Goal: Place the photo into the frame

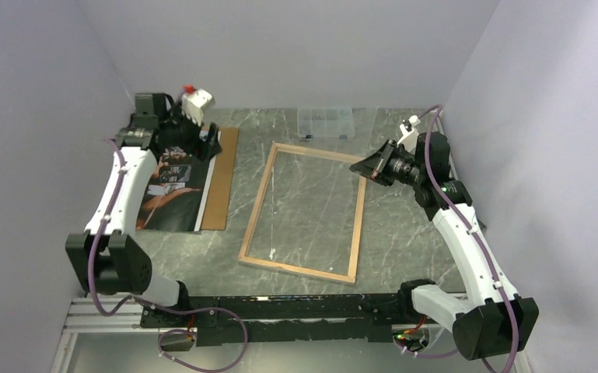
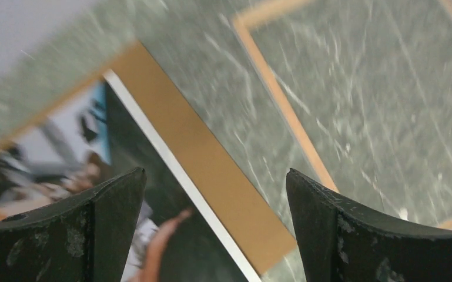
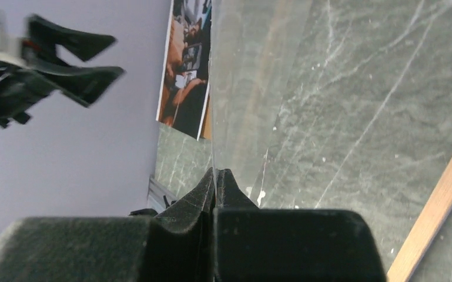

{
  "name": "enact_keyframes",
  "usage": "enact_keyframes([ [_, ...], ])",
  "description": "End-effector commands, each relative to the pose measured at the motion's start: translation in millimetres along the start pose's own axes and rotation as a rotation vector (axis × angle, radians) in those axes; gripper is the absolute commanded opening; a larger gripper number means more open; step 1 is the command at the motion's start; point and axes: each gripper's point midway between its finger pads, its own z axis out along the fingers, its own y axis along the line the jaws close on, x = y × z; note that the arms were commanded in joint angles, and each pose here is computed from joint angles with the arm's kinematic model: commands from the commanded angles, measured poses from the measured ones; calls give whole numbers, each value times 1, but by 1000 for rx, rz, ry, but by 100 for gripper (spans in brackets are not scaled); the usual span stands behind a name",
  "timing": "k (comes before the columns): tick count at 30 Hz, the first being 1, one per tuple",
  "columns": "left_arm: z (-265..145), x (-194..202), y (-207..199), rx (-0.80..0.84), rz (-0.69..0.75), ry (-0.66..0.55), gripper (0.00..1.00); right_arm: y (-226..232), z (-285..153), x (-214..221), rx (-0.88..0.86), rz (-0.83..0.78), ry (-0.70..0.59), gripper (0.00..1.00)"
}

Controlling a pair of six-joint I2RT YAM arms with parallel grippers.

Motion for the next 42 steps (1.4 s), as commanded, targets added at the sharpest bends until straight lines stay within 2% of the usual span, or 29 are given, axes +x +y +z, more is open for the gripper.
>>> enact_keyframes([
  [1, 31, 68, -22, 141, 22, 122, 93, 12, -16, -5, 9, 54, -10, 0],
  [7, 67, 137, -57, 262, 207, 232, 89, 14, -24, -12, 0, 104, -11, 0],
  [13, 80, 180, -102, 400, 378, 276, 83, 12, -40, -26, 10, 113, -51, 0],
  [18, 81, 205, -124, 463, 408, 327, 81, 20, -34, -28, -61, 167, -46, 0],
  [21, 80, 208, -130, 485, 351, 361, 80, 29, -34, -35, -101, 174, -61, 0],
  [25, 78, 204, -126, 494, 158, 406, 80, 53, -38, -39, -188, 168, -71, 0],
  [30, 81, 182, -104, 486, -171, 366, 80, 62, -38, -31, -268, 250, -52, 0],
  [33, 83, 171, -90, 465, -288, 320, 81, 50, -28, -17, -288, 331, -26, 0],
  [36, 82, 170, -83, 458, -310, 303, 82, 31, -14, 0, -291, 406, 22, 0],
  [42, 79, 186, -83, 439, -214, 299, 81, -15, 12, 29, -221, 436, 105, 0],
])
